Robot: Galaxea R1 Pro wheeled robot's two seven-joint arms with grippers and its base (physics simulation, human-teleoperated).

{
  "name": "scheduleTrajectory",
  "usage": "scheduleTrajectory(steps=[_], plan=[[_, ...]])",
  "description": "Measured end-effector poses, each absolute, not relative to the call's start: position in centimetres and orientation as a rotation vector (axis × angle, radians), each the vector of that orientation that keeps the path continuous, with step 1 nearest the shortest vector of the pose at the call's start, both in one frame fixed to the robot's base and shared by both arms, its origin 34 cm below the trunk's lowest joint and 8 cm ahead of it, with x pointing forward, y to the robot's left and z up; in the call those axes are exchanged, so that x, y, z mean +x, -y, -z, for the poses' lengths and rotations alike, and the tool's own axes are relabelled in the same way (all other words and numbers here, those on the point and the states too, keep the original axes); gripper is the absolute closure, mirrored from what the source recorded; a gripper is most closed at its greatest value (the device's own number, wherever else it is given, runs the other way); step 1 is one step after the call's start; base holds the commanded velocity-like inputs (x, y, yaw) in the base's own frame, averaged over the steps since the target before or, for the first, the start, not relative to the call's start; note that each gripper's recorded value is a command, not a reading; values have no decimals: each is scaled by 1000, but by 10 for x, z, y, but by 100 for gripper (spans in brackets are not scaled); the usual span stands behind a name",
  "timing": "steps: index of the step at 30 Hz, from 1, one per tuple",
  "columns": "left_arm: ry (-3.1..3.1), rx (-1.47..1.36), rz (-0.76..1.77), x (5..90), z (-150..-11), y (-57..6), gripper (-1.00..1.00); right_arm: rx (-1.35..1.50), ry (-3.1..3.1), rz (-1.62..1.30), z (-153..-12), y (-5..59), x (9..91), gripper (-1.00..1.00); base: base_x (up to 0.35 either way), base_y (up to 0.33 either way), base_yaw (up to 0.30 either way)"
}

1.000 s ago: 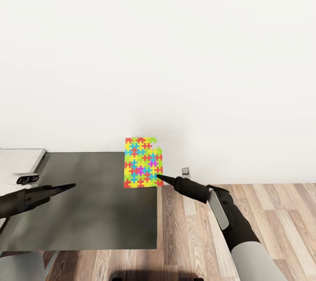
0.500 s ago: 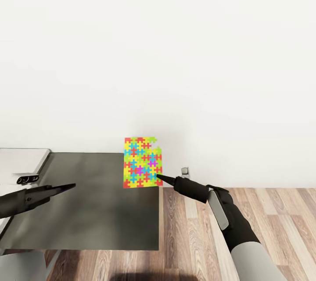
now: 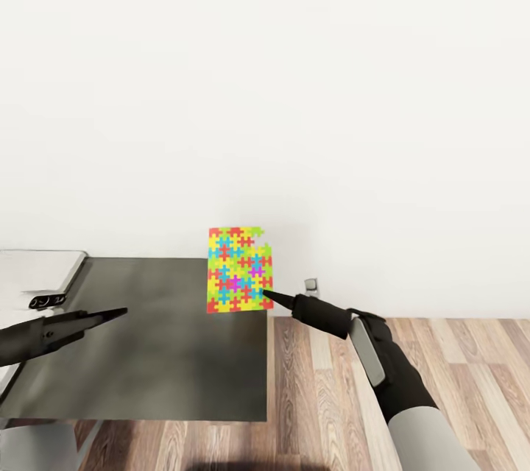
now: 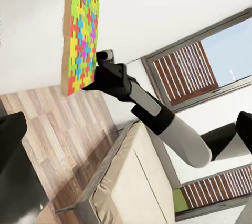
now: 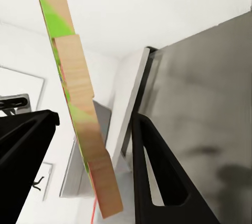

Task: Put all the toys in the child's room - the three board games (two on the bed and one on the table), the two jigsaw puzzles on the table, and the tennis ball on the table - inside the toy box on the table in the child's room.

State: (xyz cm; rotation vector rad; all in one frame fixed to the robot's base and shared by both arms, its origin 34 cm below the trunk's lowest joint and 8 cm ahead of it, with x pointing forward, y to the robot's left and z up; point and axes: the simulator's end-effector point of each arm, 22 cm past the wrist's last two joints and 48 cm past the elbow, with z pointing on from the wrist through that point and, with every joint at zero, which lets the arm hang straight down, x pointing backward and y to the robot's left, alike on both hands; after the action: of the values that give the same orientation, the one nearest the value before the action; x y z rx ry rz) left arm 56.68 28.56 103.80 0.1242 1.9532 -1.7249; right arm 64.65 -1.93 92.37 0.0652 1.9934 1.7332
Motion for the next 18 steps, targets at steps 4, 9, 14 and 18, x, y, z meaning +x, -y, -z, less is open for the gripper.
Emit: scheduleTrajectory(steps=[4, 9, 14, 18], plan=[[-1950, 131, 1721, 566, -1041, -286, -100, 50, -1974, -1716, -929, 21, 644, 100, 0, 0, 80], [-1945, 137, 1718, 566, -1044, -285, -100, 39, -1963, -1708, -935, 22, 643, 100, 0, 0, 88], [-1939, 145, 1714, 566, -1047, -285, -100, 32, -1956, -1705, -939, 22, 643, 100, 0, 0, 91], [-1935, 151, 1712, 565, -1050, -285, -100, 26, -1950, -1704, -943, 22, 643, 100, 0, 0, 91]])
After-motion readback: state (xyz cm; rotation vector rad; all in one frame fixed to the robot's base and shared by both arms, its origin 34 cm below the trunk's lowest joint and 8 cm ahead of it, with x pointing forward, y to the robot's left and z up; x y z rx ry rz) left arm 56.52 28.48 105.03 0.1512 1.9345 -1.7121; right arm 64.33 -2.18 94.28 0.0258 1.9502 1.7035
